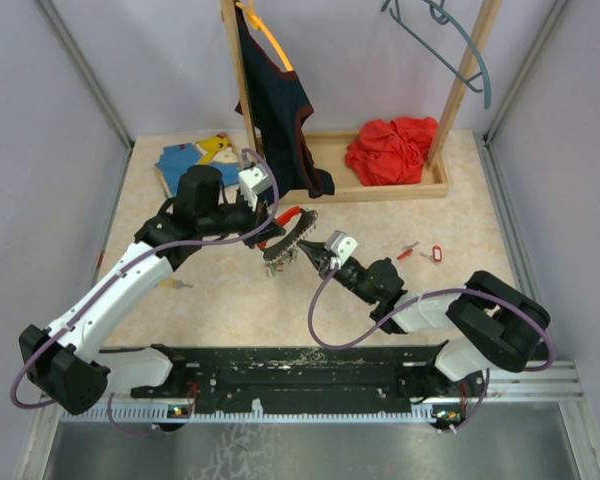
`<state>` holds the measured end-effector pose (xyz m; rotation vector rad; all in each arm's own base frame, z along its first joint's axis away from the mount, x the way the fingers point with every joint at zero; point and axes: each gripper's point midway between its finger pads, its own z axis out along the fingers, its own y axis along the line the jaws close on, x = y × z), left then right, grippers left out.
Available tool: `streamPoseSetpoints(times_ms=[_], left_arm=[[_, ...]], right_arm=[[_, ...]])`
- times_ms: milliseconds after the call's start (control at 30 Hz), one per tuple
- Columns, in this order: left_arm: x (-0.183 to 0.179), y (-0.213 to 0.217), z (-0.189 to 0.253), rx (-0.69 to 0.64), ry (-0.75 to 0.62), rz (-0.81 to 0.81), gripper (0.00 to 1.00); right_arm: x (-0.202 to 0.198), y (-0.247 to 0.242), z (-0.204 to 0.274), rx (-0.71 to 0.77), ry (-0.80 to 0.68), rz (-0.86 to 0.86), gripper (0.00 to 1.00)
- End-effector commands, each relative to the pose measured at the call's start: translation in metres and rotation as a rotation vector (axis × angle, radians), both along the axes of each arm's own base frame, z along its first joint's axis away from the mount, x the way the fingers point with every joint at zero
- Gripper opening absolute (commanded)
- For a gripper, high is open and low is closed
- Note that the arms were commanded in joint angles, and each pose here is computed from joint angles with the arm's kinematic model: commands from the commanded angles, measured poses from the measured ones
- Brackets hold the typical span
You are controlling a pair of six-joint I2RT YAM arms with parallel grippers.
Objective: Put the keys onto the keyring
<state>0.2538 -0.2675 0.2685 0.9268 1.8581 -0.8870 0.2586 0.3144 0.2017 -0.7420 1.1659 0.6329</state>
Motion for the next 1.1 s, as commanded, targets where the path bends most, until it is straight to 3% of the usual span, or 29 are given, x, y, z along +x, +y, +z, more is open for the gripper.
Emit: streamPoseSetpoints(times_ms=[0, 300, 500, 767, 1067], left_arm=[[0.004, -0.002, 0.018, -0.061, -0.008, 0.050, 0.00], [0.010, 0.006, -0.003, -0.117, 0.125, 0.203, 0.00], [0.009, 0.010, -0.031, -0.218, 0.235, 0.269, 0.06], [-0.002, 0.014, -0.079, -0.383, 0.377, 0.314, 0.26], [0.001, 0.041, -0.128, -0.391, 0.396, 0.461, 0.54]], right_arm=[[-0.004, -0.003, 0.034, 0.104, -0.079, -0.005, 0.00], [-0.010, -0.005, 0.035, 0.116, -0.099, 0.013, 0.00], [-0.015, -0.003, 0.029, 0.119, -0.097, 0.040, 0.00], [-0.014, 0.004, 0.008, 0.081, -0.075, 0.063, 0.00], [-0.005, 0.009, -0.025, -0.003, -0.021, 0.096, 0.00]])
